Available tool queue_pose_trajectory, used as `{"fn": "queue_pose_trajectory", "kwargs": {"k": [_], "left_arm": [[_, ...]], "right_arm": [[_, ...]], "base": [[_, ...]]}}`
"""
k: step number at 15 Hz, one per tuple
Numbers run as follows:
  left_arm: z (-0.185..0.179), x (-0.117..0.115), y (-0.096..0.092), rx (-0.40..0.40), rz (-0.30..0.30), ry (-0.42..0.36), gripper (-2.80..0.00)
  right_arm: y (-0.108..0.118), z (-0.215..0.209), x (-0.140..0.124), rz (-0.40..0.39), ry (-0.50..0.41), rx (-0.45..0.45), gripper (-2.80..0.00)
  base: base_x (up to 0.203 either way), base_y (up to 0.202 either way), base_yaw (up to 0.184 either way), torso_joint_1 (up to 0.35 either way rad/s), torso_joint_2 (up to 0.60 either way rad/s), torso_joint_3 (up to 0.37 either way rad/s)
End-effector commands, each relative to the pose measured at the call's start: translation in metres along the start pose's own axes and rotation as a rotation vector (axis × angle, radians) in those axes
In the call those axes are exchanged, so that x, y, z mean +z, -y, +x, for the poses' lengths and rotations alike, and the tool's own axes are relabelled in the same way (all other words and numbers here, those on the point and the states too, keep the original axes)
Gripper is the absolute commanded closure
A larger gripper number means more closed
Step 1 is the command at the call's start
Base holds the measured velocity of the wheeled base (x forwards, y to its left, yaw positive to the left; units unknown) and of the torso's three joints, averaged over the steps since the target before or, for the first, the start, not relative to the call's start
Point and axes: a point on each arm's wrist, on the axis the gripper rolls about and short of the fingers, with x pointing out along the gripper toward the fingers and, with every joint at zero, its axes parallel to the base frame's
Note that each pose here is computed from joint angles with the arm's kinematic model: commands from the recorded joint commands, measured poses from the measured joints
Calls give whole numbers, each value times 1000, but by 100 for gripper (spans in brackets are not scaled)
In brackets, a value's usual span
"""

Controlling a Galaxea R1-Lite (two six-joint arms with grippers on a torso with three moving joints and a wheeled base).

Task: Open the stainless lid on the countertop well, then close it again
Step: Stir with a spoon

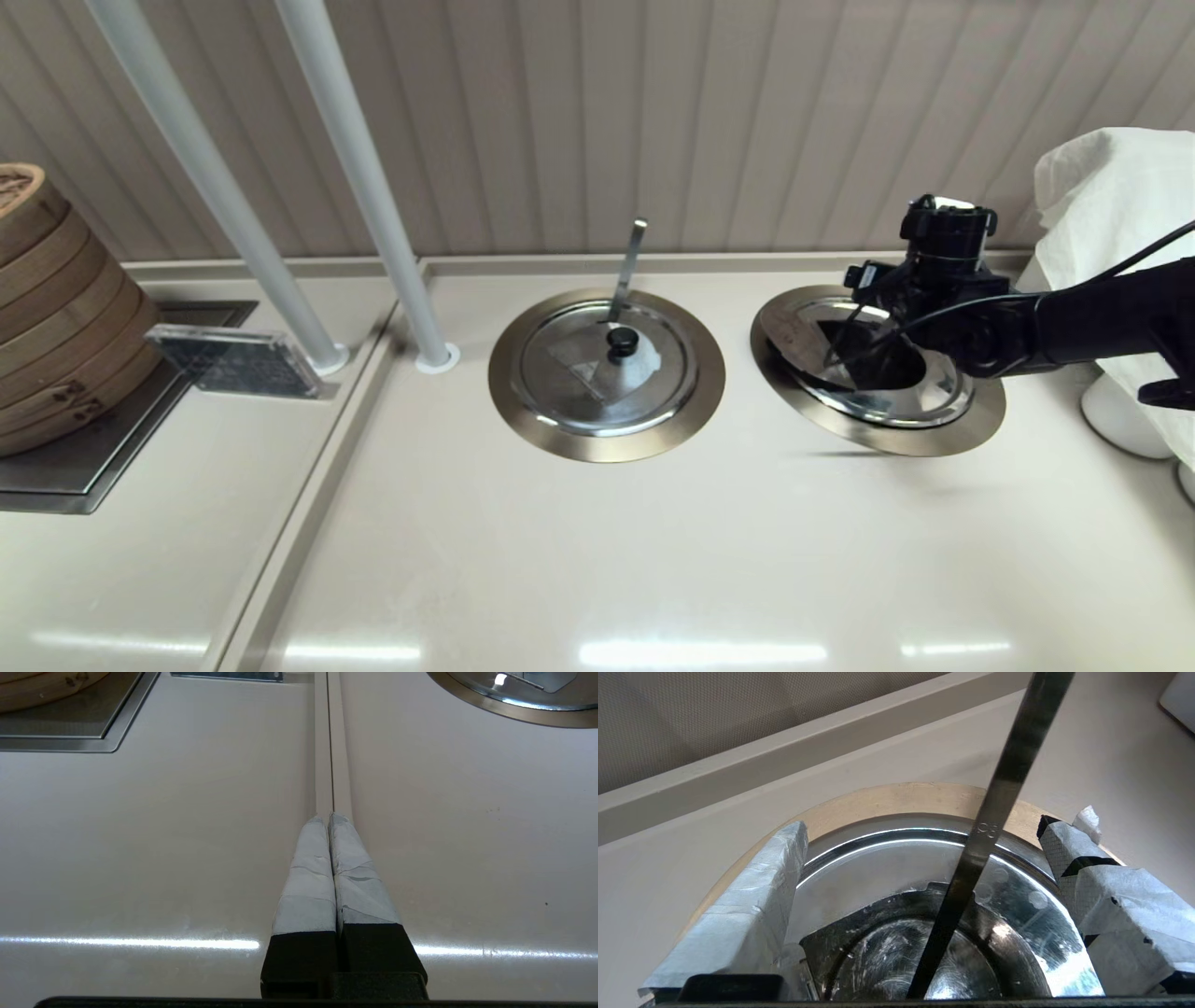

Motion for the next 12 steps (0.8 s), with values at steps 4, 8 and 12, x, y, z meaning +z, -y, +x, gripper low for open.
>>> {"fn": "queue_pose_trajectory", "kwargs": {"k": [4,8,12], "left_arm": [[0,0,0,1,-1,-1,0],[0,0,0,1,-1,-1,0],[0,0,0,1,-1,-1,0]], "right_arm": [[-7,50,-11,7,7,-28,-280],[2,79,-27,-6,-43,-29,-280],[-2,59,-7,35,-30,-12,-280]], "base": [[0,0,0,0,0,0],[0,0,0,0,0,0],[0,0,0,0,0,0]]}}
